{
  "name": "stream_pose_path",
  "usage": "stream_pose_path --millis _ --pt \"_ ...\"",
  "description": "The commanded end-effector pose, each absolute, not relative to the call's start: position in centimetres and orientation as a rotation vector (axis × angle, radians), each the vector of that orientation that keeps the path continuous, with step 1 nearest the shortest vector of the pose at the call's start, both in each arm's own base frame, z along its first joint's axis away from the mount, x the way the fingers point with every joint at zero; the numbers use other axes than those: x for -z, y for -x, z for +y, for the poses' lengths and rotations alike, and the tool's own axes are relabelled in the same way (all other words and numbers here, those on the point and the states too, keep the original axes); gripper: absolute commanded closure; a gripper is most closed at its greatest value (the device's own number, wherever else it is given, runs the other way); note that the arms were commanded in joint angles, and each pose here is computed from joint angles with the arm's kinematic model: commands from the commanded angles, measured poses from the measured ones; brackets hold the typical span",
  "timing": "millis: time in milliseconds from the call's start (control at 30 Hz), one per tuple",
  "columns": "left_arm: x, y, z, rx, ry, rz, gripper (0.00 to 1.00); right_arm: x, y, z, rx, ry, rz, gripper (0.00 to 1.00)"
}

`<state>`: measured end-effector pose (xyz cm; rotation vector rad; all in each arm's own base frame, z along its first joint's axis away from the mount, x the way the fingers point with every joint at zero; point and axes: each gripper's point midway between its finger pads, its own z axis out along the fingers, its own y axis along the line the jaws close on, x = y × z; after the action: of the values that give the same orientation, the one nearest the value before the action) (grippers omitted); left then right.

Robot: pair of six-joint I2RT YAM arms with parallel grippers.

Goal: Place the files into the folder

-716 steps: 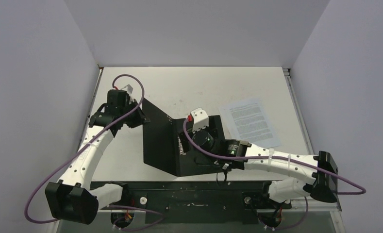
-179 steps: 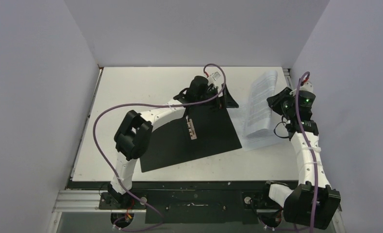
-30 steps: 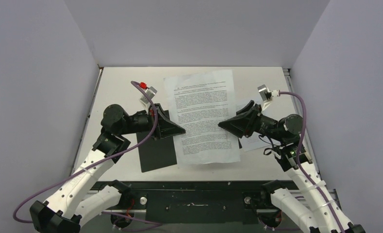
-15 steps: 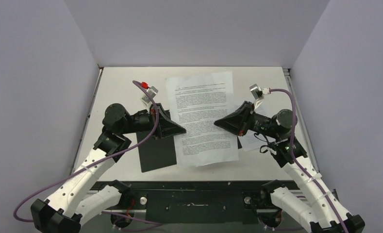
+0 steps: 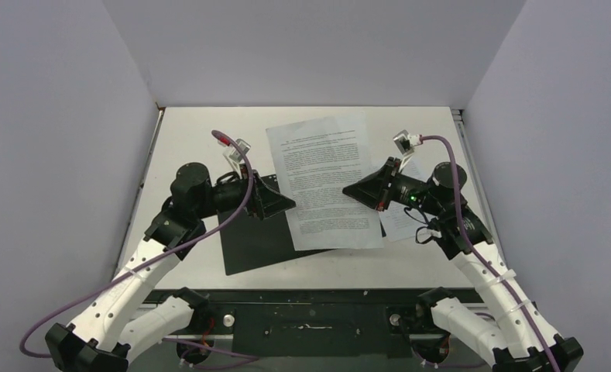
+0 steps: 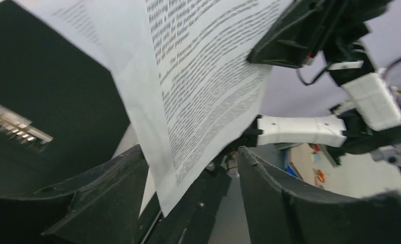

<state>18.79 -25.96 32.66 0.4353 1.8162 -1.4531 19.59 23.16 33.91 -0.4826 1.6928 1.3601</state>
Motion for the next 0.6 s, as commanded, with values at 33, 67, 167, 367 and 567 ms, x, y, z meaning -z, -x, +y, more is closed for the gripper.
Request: stream_pose_path --millis 33,67,167,367,567 --pt "-31.2 -21.4 -22.7 1.153 -0.242 1.912 0.35 -33.3 -21.8 22.3 -1.174 0.481 1.753 0.95" --pt "-30.6 -21.8 -22.1 1.105 -0.205 1.934 0.34 -33.0 -22.1 22.2 -1.154 0.476 1.769 0.95" --pt "-28.6 -22.6 -20.6 1.001 -0.102 1.998 0.32 -31.7 -23.0 21.9 -1.106 0.46 1.829 0.95" --pt "-24.6 -23.6 -18.8 0.864 0.061 2.107 0.22 -29.0 -24.9 21.3 -1.013 0.394 1.936 0.95" --pt "-19.8 -24.6 -19.1 0.834 0.16 2.201 0.07 -25.6 -26.8 21.2 -0.975 0.295 2.033 0.95"
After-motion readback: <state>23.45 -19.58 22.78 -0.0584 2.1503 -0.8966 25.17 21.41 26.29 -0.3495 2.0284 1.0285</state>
